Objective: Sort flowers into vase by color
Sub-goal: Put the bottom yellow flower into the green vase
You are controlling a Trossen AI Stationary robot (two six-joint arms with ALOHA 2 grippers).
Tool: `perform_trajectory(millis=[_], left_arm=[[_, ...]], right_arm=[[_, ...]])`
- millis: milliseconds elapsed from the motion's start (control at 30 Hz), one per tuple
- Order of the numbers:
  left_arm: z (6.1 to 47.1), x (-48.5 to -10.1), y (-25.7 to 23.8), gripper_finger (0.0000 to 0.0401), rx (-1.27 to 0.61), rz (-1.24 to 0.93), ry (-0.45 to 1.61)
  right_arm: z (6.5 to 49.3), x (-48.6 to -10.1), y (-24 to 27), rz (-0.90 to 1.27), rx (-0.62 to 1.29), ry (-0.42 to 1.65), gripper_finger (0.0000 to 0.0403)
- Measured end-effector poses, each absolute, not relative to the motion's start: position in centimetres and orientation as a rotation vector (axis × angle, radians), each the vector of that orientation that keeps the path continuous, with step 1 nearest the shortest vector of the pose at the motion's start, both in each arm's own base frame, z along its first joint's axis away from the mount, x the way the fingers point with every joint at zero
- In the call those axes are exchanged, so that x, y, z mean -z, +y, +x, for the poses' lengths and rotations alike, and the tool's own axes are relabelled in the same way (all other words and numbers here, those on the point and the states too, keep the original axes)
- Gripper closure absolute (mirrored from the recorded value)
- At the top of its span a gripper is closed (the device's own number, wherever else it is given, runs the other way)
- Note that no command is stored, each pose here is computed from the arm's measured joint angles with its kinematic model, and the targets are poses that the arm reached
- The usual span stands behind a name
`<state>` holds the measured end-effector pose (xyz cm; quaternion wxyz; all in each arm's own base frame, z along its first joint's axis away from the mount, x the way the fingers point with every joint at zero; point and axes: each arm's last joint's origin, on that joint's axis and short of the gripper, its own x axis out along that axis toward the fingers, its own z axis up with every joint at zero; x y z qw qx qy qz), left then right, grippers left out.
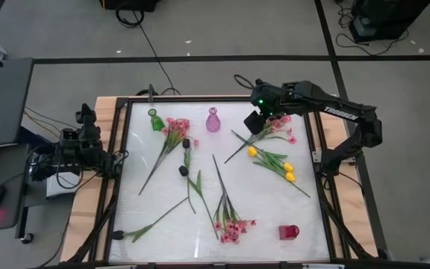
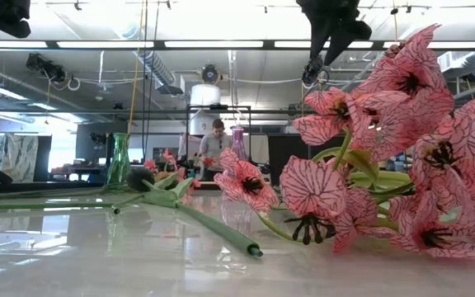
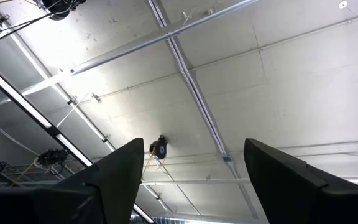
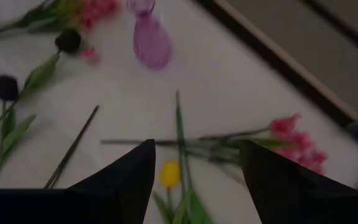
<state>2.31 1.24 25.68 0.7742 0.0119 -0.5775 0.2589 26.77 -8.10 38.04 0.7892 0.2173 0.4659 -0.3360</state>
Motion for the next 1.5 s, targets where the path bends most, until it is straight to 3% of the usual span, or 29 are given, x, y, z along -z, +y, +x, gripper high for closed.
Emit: perform_trajectory(millis=[700,1500], left_arm=[[2.3,-25.7,1.2,0.0118,-0.561,0.027,-1.248],[2.3,-25.7,1.2,0.0118,-0.561,0.027,-1.247]], right_arm=[[26.1,-27.8,-5.2,0.553,0.666,1.385,0.016],[26.0,-20.0,-4.3,0.723,0.602,1.311,0.016]])
